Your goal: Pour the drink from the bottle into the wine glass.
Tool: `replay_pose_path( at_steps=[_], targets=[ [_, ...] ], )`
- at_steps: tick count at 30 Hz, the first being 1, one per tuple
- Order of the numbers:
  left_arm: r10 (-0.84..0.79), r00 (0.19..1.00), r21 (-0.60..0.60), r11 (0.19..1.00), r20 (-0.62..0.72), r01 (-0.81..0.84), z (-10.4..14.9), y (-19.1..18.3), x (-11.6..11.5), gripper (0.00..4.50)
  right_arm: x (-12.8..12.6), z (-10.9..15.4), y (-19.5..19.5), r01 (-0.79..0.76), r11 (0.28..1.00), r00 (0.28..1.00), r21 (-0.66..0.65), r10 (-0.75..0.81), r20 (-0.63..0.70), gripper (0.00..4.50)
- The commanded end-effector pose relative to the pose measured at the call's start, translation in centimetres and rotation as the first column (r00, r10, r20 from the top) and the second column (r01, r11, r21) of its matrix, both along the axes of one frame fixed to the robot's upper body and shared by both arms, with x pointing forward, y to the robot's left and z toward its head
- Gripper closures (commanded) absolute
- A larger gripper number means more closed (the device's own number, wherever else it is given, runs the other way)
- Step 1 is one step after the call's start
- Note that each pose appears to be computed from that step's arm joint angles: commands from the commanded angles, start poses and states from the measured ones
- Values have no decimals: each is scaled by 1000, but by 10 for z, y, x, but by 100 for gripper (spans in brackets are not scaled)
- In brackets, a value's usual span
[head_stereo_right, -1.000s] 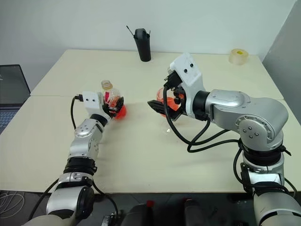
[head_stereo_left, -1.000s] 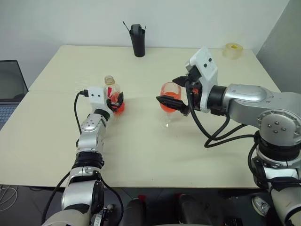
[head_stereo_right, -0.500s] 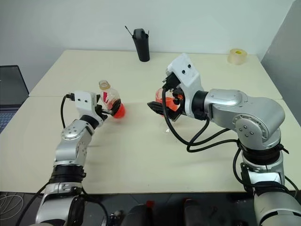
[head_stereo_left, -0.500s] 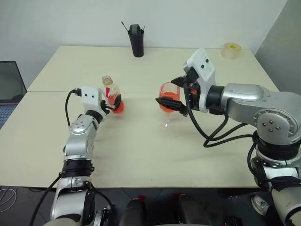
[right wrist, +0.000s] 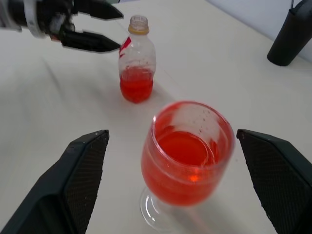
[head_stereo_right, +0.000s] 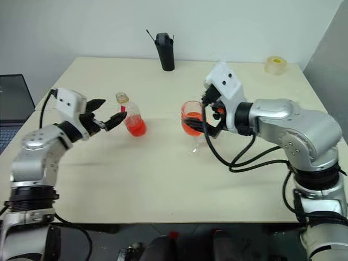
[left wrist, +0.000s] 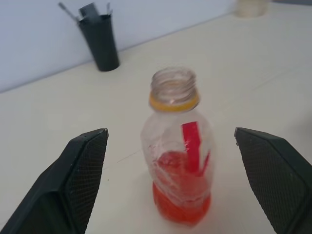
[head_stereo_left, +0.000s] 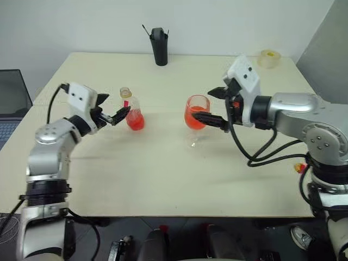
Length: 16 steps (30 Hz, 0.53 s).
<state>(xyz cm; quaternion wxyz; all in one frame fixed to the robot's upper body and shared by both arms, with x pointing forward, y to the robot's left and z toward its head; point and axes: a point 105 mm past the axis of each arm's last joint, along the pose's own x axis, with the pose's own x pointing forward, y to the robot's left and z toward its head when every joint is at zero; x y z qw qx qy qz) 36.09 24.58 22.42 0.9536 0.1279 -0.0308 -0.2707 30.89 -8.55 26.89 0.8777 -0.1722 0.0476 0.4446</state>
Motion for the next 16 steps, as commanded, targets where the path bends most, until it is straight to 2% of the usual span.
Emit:
replay_pose_path(
  at_steps=[1,3,6,7,12,16],
  targets=[
    [-160,985,-15,987,63,161,39,-10,-23,4,-17,41,-33,-57,992,993,110,45,112,0],
    [-227,974,-21,974,27,228,43,-12,-33,4,-29,46,-51,-97,987,987,128,78,142,0],
    [-327,945,-6,945,-25,327,51,-12,-50,4,-35,20,-89,-36,999,994,-26,38,100,0],
    [-355,934,-9,935,-37,355,56,-11,-55,4,-36,15,-101,-14,999,997,-41,17,82,0],
    [-407,913,-9,914,-37,407,80,1,-65,4,-40,17,-137,26,999,996,39,-29,81,0],
    [-465,880,-3,884,-100,467,75,2,-71,4,-42,15,-142,10,999,996,31,-12,83,0]
  ],
)
